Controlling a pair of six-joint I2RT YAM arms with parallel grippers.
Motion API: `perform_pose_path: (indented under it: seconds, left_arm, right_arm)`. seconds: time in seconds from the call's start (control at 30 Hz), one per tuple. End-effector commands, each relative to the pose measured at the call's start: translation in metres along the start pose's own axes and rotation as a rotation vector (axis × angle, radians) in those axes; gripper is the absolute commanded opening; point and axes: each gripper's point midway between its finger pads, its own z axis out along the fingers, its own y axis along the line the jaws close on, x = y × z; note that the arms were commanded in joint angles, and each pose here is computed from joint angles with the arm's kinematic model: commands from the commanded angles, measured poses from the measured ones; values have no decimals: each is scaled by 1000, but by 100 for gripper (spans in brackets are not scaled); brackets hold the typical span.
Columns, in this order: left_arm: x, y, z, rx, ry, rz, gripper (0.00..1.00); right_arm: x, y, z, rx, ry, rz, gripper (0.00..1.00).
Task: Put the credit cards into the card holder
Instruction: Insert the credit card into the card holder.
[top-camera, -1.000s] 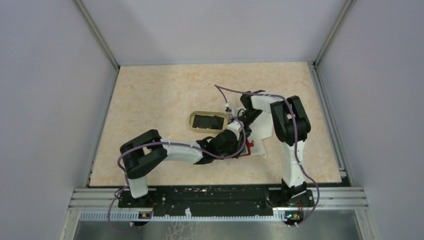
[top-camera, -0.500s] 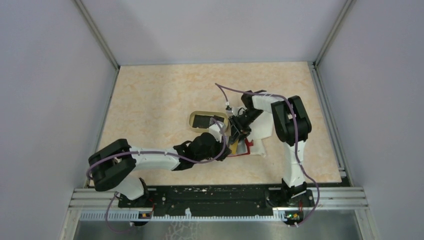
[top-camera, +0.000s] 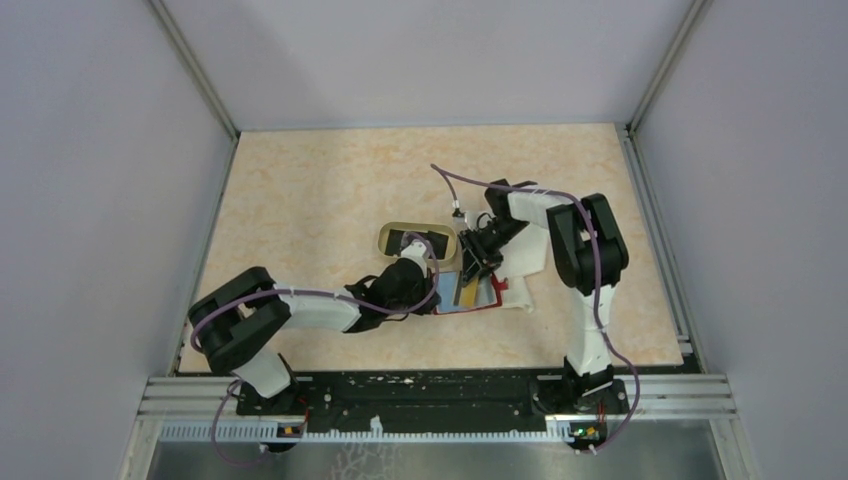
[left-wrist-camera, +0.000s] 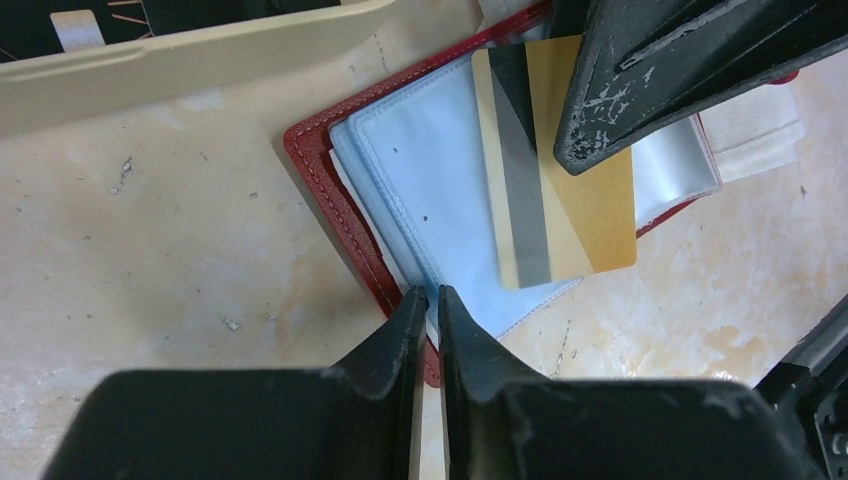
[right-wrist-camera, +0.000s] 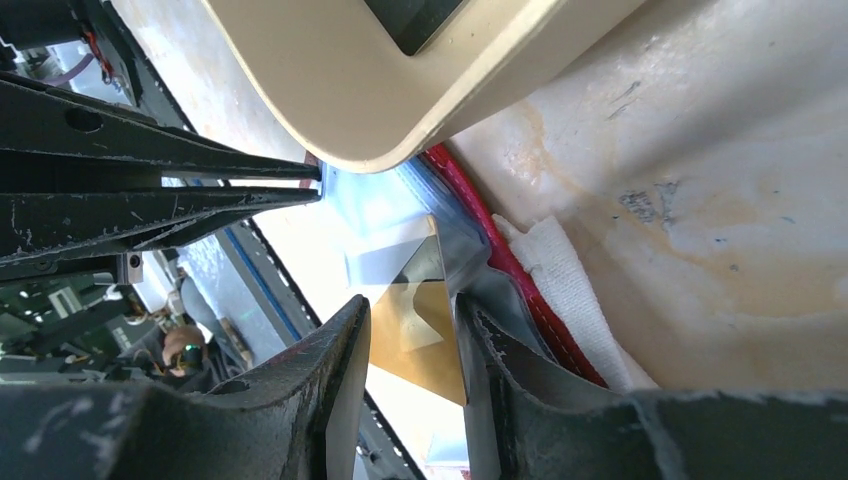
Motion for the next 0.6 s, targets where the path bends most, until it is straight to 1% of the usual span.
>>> perform_pose_path:
  seconds: [0.0, 0.33, 0.57]
  left_arm:
    - [9, 6, 5, -20, 40, -25, 14]
    - [14, 13, 7, -30, 55, -35, 13]
    - [14, 15, 6, -31, 54, -34, 13]
  right_arm:
    - [-17, 2, -14, 51, -80, -122, 37]
    - [-18, -2, -21, 79, -95, -127, 37]
    - [-19, -5, -27, 82, -112, -122, 32]
